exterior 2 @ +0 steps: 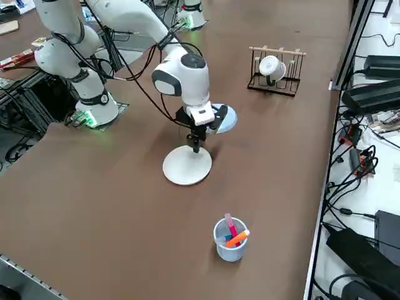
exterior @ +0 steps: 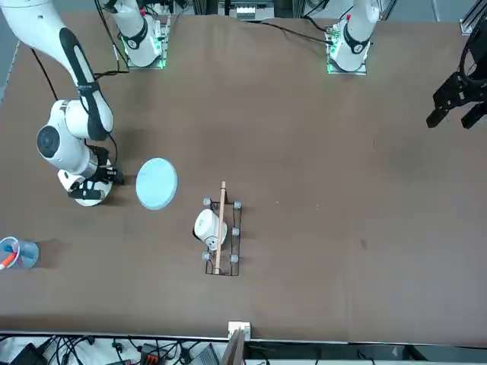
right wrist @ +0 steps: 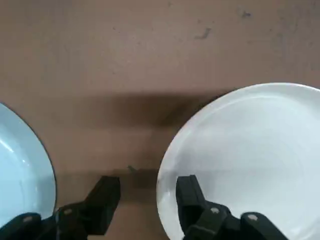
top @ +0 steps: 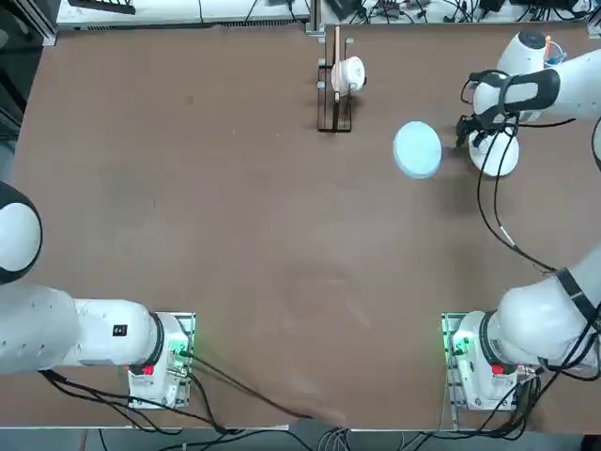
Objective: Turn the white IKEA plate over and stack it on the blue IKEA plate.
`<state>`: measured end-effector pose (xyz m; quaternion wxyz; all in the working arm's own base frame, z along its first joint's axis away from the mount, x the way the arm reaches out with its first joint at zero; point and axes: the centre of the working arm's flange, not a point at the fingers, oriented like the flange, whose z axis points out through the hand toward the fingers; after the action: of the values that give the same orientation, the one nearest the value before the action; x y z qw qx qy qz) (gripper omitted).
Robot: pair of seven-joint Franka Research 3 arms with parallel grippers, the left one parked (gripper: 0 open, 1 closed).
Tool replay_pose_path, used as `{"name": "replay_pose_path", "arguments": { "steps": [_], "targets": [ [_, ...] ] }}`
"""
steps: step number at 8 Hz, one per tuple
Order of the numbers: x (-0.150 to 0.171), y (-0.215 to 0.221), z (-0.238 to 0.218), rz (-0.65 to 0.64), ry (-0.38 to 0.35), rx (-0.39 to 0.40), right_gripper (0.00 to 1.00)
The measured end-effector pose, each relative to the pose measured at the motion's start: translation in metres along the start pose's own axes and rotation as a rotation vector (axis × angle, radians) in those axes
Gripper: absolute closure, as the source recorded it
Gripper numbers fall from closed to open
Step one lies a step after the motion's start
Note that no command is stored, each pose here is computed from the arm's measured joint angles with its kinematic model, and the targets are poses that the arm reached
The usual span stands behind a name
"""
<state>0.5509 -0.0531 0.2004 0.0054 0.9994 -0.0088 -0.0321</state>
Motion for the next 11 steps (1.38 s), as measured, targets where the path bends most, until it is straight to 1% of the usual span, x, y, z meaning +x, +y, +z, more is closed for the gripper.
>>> {"name": "replay_pose_path", "arguments": {
  "steps": [2,3,4,5,6,9,10,11],
  "targets": [
    [-0.0008,0.0048,0.0021,-0.002,-0.004,0.001,0.35],
    [-0.0008,0.0045,0.0021,-0.012,-0.004,0.001,0.46],
    [-0.0008,0.0045,0.0022,-0.019,-0.005,0.001,0.52],
    [-0.0011,0.0044,0.0027,-0.027,-0.008,0.001,0.60],
    [-0.0017,0.0044,0.0038,-0.039,-0.013,0.001,0.65],
    [-0.0026,0.0046,0.0042,-0.052,-0.026,0.001,0.93],
    [-0.0012,0.0053,-0.0007,-0.053,-0.034,-0.002,0.96],
    [0.0011,0.0055,-0.0036,-0.053,-0.046,-0.002,0.96]
  ]
}}
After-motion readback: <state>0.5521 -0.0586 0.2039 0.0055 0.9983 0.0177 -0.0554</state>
